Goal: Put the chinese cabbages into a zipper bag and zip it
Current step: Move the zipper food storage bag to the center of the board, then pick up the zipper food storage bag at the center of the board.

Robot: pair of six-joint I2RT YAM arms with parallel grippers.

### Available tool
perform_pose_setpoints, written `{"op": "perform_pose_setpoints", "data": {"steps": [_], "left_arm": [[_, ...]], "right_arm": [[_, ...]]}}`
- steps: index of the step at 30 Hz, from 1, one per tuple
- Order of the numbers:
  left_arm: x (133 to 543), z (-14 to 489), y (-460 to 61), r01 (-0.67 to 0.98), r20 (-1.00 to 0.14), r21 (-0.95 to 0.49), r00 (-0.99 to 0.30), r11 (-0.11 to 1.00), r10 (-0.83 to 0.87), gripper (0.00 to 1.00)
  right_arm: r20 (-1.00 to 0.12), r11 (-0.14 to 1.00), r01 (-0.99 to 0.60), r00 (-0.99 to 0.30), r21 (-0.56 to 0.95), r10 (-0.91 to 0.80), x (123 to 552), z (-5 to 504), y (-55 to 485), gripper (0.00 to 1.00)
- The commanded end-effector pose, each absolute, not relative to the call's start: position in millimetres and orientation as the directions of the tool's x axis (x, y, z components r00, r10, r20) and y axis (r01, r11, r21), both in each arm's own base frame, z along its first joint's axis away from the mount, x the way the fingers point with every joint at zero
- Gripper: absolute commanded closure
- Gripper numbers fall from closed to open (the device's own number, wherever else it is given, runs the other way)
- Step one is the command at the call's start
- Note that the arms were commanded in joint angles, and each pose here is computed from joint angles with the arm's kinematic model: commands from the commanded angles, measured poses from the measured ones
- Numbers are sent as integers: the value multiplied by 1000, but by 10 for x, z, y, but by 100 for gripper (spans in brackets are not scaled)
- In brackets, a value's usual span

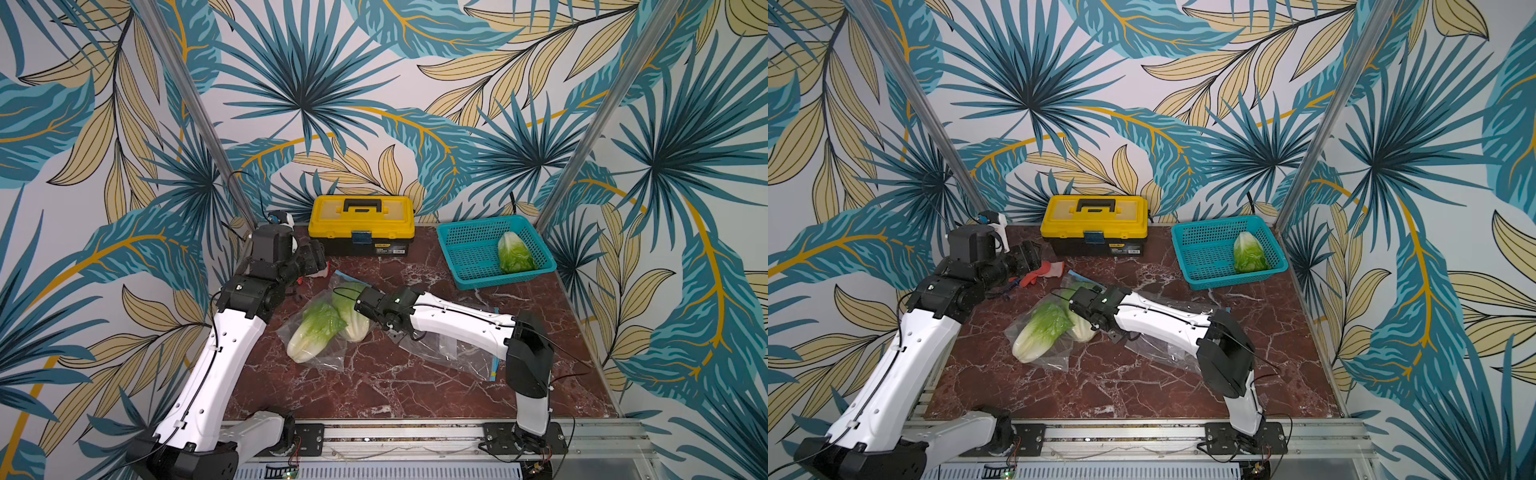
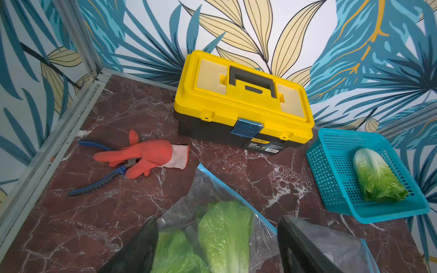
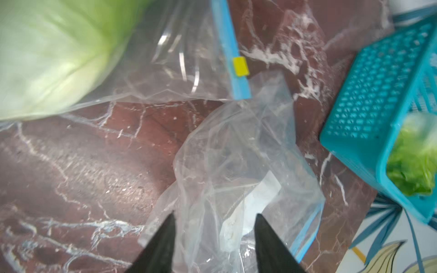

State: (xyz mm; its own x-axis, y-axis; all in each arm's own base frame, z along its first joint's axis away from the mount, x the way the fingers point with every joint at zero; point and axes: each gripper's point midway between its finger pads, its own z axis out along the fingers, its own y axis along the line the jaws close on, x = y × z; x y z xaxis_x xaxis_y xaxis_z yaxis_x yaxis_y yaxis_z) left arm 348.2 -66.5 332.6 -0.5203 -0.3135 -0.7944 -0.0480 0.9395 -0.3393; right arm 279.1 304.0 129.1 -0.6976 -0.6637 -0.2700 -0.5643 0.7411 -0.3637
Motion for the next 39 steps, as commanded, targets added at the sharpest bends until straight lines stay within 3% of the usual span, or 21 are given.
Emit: {"op": "perform_pose_setpoints", "data": {"steps": [1, 4, 7, 9, 13, 16, 22, 34, 39], "left_arm": [[3509, 3201, -907, 19, -773, -345, -572, 939, -273, 20], [3541, 3147, -1178, 81, -793, -261, -586, 962, -165, 18], [3572, 3061, -1446, 134, -784, -237, -611, 962, -108, 18], [3562, 3009, -1678, 184, -775, -233, -629, 955, -68, 18], [3462, 2890, -2275, 318, -750, -234, -660, 919, 38, 18], [3319, 2765, -2722, 412, -724, -243, -680, 878, 119, 18], [3148, 2626, -3178, 487, -688, -273, -702, 830, 185, 18], [3153, 2587, -3231, 493, -681, -273, -705, 826, 196, 21], [3136, 2579, -3270, 501, -676, -281, -709, 819, 201, 25]], "right_arm": [[-366, 817, -571, -745, -81, -557, 2618, 1741, 3165, 36], [-396, 905, -420, -842, 59, -365, 2634, 1922, 2797, 35], [-332, 969, -171, -938, 181, -103, 2667, 1861, 2180, 36], [-279, 986, 5, -959, 169, 53, 2630, 1667, 1663, 36], [-203, 941, 313, -920, 127, 334, 2475, 1264, 690, 41], [-181, 890, 431, -873, 151, 453, 2432, 1080, 334, 47], [-113, 855, 490, -852, 172, 511, 2452, 639, 210, 61], [-81, 836, 510, -842, 201, 533, 2548, 206, 240, 70], [-114, 822, 464, -845, 331, 523, 2597, 499, 426, 94]]}}
